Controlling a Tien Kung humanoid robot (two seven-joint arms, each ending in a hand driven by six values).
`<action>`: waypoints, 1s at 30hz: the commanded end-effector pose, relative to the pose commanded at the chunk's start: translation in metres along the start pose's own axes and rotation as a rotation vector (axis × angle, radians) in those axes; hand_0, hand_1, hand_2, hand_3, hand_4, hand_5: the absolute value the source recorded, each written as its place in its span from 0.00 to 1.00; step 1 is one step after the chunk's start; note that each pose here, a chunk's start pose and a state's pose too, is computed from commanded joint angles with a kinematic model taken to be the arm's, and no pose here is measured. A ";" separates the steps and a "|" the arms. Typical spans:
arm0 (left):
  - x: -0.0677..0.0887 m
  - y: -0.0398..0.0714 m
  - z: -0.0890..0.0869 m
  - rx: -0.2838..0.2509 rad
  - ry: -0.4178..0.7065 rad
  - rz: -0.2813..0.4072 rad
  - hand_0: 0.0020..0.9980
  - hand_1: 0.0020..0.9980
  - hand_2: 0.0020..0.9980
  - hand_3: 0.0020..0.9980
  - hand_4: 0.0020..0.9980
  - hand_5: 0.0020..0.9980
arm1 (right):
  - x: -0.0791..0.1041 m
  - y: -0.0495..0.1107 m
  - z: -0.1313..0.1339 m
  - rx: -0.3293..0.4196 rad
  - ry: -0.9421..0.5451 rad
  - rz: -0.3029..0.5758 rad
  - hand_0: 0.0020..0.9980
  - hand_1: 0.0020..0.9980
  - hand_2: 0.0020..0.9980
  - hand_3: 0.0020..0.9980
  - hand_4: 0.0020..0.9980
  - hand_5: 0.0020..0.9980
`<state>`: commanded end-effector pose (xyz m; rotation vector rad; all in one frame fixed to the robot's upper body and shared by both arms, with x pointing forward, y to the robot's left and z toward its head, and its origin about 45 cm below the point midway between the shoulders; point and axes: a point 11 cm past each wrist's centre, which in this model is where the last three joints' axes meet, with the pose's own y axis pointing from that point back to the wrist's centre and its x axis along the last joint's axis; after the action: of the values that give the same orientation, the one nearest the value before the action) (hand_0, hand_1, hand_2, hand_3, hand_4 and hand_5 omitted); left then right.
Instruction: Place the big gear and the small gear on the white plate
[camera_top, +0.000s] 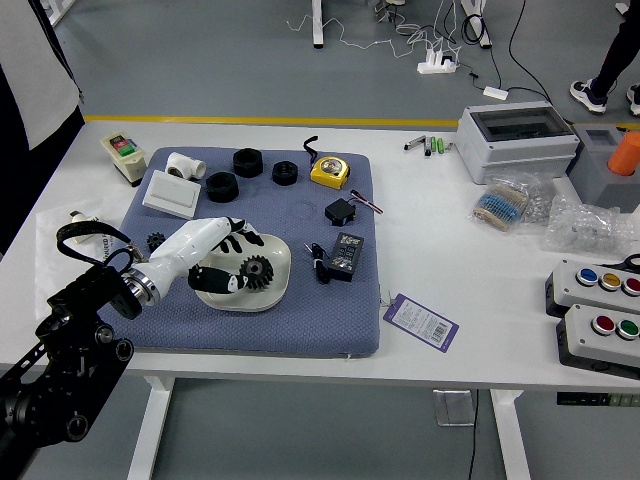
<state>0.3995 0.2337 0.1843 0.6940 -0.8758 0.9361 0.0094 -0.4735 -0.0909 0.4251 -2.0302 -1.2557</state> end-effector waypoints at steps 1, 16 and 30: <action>0.000 0.000 -0.001 0.006 -0.005 0.000 0.64 0.73 0.76 0.75 1.00 0.36 | 0.000 0.000 0.000 0.000 0.001 0.000 0.66 0.67 0.74 0.57 0.79 0.68; 0.012 0.006 -0.008 0.030 -0.015 0.082 0.67 0.76 0.79 0.77 1.00 0.39 | 0.004 -0.001 0.005 -0.007 0.009 0.008 0.66 0.68 0.74 0.57 0.79 0.68; 0.040 0.024 -0.067 0.242 0.008 0.178 0.66 0.75 0.79 0.71 0.94 0.20 | 0.006 -0.001 0.007 -0.010 0.010 0.012 0.66 0.68 0.74 0.57 0.79 0.68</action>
<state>0.4123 0.3138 0.1906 0.8283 -0.8347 1.2173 -0.0001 -0.4731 -0.0916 0.4130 -2.0148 -1.2535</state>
